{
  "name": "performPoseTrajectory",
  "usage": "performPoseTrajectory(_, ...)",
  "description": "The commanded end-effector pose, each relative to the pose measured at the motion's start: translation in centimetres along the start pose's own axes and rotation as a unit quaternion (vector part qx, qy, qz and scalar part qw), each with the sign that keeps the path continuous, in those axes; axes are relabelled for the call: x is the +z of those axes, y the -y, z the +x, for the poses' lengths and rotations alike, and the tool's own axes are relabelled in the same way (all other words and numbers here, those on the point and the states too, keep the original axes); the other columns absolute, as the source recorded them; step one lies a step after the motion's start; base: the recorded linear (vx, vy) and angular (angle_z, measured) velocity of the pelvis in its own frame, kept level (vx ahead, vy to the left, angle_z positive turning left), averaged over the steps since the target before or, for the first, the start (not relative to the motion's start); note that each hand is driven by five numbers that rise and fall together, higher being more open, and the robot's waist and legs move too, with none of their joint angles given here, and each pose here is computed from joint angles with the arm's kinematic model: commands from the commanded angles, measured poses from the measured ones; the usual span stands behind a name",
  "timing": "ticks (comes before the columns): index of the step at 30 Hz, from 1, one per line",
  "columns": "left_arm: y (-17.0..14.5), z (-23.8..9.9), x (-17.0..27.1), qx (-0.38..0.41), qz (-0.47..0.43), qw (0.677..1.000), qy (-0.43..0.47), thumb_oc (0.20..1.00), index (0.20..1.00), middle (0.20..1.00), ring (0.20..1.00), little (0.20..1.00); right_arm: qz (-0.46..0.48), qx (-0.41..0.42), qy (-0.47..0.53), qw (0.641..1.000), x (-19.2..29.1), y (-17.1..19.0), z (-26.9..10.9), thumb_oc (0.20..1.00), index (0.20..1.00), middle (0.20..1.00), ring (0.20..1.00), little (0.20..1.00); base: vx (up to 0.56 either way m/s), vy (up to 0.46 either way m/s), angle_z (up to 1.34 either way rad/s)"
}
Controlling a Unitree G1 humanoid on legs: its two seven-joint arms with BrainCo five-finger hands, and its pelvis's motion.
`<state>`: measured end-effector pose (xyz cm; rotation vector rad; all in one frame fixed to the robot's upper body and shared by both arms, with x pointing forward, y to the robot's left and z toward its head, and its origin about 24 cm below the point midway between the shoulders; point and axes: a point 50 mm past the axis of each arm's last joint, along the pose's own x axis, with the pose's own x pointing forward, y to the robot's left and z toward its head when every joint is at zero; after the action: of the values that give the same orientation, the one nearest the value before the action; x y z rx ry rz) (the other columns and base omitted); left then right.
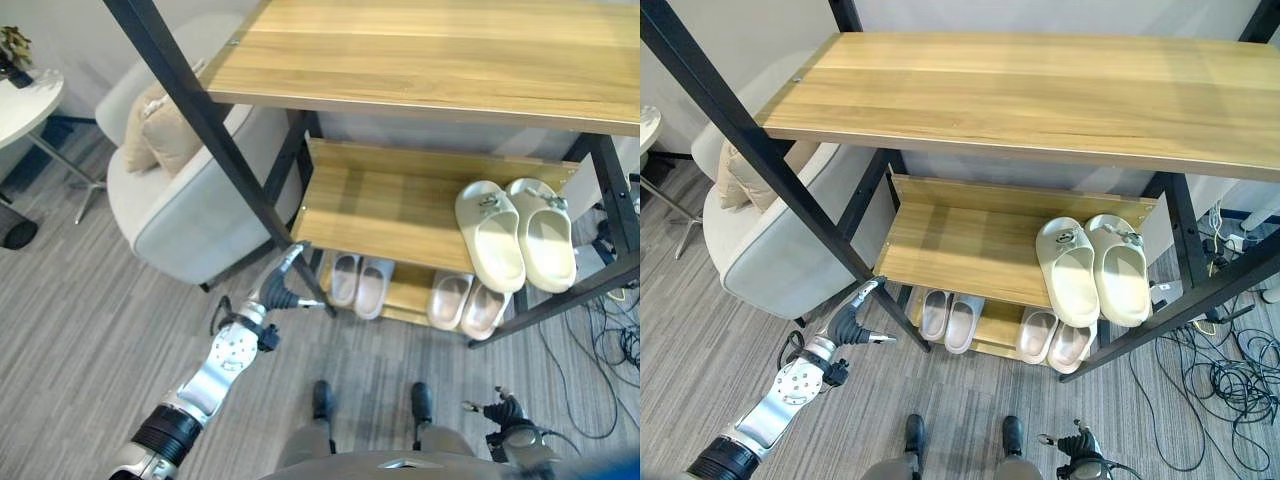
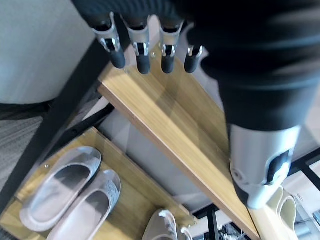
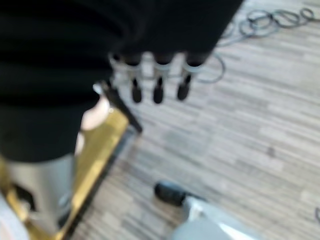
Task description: Arrange the slippers neatly on the shoe rack.
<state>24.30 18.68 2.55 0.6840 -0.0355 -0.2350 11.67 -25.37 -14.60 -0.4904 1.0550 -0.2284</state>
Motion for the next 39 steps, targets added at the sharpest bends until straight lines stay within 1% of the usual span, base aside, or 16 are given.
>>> performPoseTrajectory(1,-2.8,0.0,1.3,0.038,0.022,0.998,0.044,1.000,1.000,1.000,1.000,1.000,-0.003,0.005,0.001,1.000,-0.1,-0.3,-0.1,1.000,1.000,1.000,1.000,1.000,0.03,0.001,0.13)
performPoseTrajectory(3,-2.9,-0.6,0.5,0.040,0.015,0.999,0.025,1.000,1.000,1.000,1.000,1.000,-0.002,0.005,-0.002,1.000,-0.3,-0.3,-0.1,1.000,1.000,1.000,1.000,1.000,0.03,0.009,0.13)
performPoseTrajectory(5,-2.9,-2.2,-1.8,0.040,0.008,0.999,-0.029,1.000,1.000,1.000,1.000,1.000,-0.001,0.006,-0.003,1.000,-0.4,-0.1,-0.1,1.000,1.000,1.000,1.000,1.000,0.06,0.024,0.05)
performPoseTrajectory(7,-2.1,-4.0,-5.5,0.027,0.022,0.992,-0.120,1.000,1.000,1.000,1.000,1.000,0.000,0.006,-0.001,1.000,-0.4,0.4,-0.1,1.000,1.000,1.000,1.000,1.000,0.05,0.020,0.01)
performPoseTrajectory(8,-2.0,-4.0,-5.5,0.027,0.022,0.992,-0.120,1.000,1.000,1.000,1.000,1.000,0.000,0.006,-0.002,1.000,-0.5,0.4,-0.1,1.000,1.000,1.000,1.000,1.000,0.05,0.019,0.03)
performPoseTrajectory(9,-1.4,-5.4,-7.9,0.017,0.034,0.983,-0.182,1.000,1.000,1.000,1.000,1.000,0.001,0.005,-0.001,1.000,-0.6,0.8,0.0,1.000,1.000,1.000,1.000,1.000,0.00,0.000,0.00)
performPoseTrajectory(10,-1.4,-5.3,-7.9,0.017,0.034,0.983,-0.182,1.000,1.000,1.000,1.000,1.000,0.001,0.005,-0.002,1.000,-0.6,0.8,0.0,1.000,1.000,1.000,1.000,1.000,0.06,0.023,0.01)
performPoseTrajectory(11,-0.7,-6.7,-9.7,0.009,0.040,0.972,-0.232,1.000,1.000,1.000,1.000,1.000,-0.002,0.006,0.001,1.000,-0.7,1.1,0.0,1.000,1.000,1.000,1.000,1.000,0.04,0.022,0.01)
performPoseTrajectory(14,1.4,-8.9,-12.8,-0.009,0.036,0.945,-0.324,1.000,1.000,1.000,1.000,1.000,-0.012,0.012,0.002,1.000,-1.1,1.1,-0.1,1.000,1.000,1.000,1.000,1.000,0.02,0.010,0.01)
performPoseTrajectory(16,1.5,-8.8,-12.8,-0.008,0.036,0.946,-0.323,1.000,1.000,1.000,1.000,1.000,-0.011,0.011,0.002,1.000,-1.1,1.2,-0.1,1.000,1.000,1.000,1.000,1.000,0.00,0.000,0.00)
performPoseTrajectory(19,5.0,-11.6,-15.5,-0.050,0.044,0.900,-0.432,1.000,1.000,1.000,1.000,1.000,-0.036,0.030,0.009,0.999,-0.9,0.3,-0.3,1.000,1.000,1.000,1.000,1.000,0.02,0.018,0.02)
performPoseTrajectory(21,5.0,-11.5,-15.5,-0.049,0.044,0.900,-0.431,1.000,1.000,1.000,1.000,1.000,-0.036,0.030,0.009,0.999,-0.9,0.3,-0.2,1.000,1.000,1.000,1.000,1.000,0.00,0.000,0.00)
performPoseTrajectory(24,7.1,-13.1,-16.2,-0.063,0.017,0.870,-0.489,1.000,1.000,1.000,1.000,1.000,-0.055,0.048,0.015,0.997,-0.5,-0.8,-0.3,1.000,1.000,1.000,1.000,1.000,0.03,0.020,0.01)
performPoseTrajectory(27,7.9,-13.6,-16.2,-0.067,0.000,0.861,-0.504,1.000,1.000,1.000,1.000,1.000,-0.060,0.050,0.017,0.997,-0.4,-1.1,-0.4,1.000,1.000,1.000,1.000,1.000,0.03,0.014,0.01)
performPoseTrajectory(36,8.8,-13.4,-15.9,-0.077,-0.006,0.861,-0.502,1.000,1.000,1.000,1.000,1.000,-0.067,0.056,0.038,0.995,0.6,-1.9,-0.5,1.000,1.000,1.000,1.000,1.000,0.02,0.009,0.07)
performPoseTrajectory(39,9.2,-13.2,-15.7,-0.082,-0.008,0.863,-0.499,1.000,1.000,1.000,1.000,1.000,-0.090,0.073,0.047,0.992,0.7,-2.8,-0.7,1.000,1.000,1.000,1.000,1.000,0.01,0.008,0.04)
